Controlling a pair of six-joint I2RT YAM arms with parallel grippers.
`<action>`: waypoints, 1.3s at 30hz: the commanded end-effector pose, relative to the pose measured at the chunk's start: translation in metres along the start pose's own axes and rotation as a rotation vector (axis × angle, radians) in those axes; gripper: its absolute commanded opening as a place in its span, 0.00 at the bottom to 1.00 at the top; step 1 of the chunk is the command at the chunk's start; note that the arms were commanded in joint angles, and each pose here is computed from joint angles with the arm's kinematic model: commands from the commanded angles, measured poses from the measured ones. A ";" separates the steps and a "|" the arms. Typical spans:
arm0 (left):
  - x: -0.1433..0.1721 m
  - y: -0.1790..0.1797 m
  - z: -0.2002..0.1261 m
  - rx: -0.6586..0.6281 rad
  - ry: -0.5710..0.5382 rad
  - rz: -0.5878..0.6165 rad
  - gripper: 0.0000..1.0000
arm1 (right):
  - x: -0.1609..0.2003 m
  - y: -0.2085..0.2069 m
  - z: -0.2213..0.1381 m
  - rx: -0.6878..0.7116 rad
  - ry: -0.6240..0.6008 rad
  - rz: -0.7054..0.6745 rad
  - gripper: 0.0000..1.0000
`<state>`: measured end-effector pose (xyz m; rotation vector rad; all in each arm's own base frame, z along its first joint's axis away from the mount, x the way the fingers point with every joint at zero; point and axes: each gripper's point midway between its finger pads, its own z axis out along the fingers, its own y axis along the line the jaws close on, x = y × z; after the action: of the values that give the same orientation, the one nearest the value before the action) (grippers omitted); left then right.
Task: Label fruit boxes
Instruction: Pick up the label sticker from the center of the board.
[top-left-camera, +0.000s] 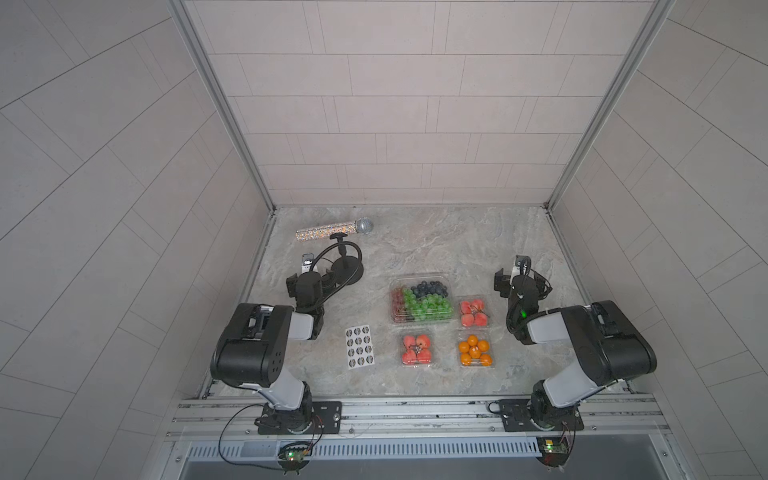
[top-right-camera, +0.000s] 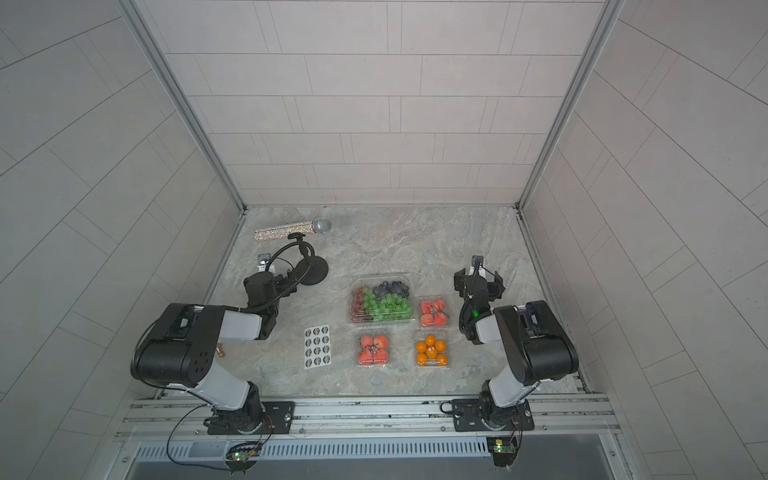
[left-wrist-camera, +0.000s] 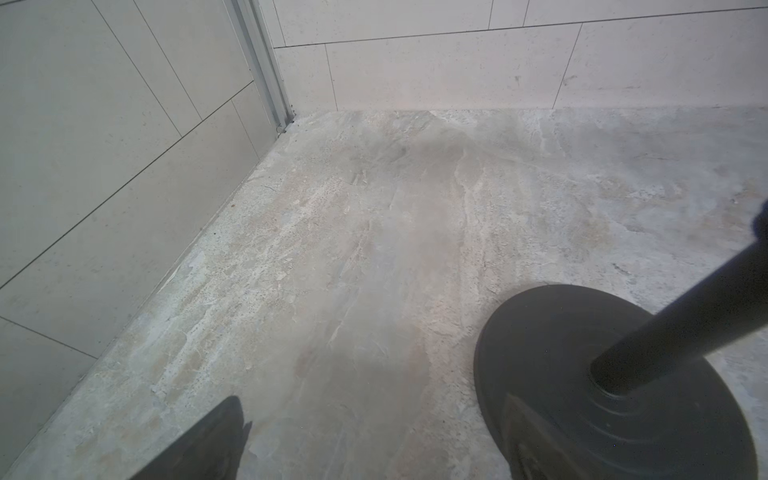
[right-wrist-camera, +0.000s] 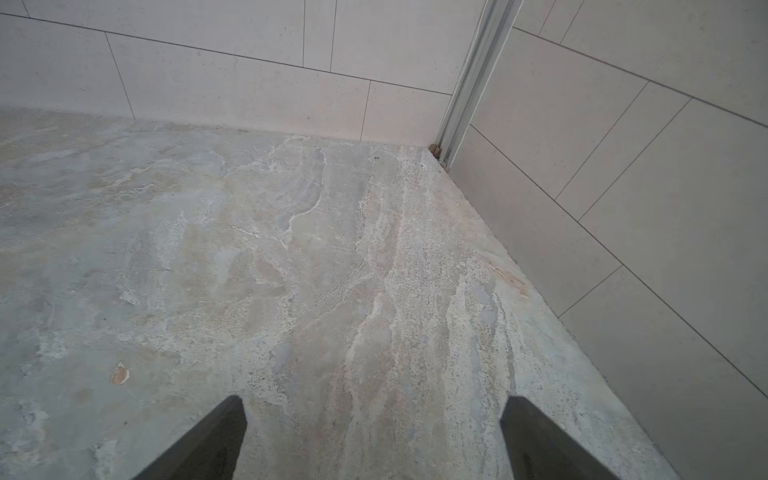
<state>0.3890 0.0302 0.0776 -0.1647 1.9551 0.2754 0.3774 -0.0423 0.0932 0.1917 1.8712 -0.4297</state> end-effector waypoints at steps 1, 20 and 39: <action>-0.012 0.000 0.002 0.006 -0.037 -0.012 1.00 | -0.007 0.001 0.002 0.012 -0.023 -0.005 1.00; -0.012 0.000 0.002 0.006 -0.037 -0.012 1.00 | -0.006 0.000 0.001 0.012 -0.021 -0.005 1.00; -0.017 0.000 -0.006 0.014 -0.075 -0.018 1.00 | -0.011 0.010 -0.005 -0.060 -0.069 -0.013 1.00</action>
<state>0.3897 0.0284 0.0792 -0.1558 1.9471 0.2660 0.3783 -0.0406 0.0956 0.1814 1.8603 -0.4214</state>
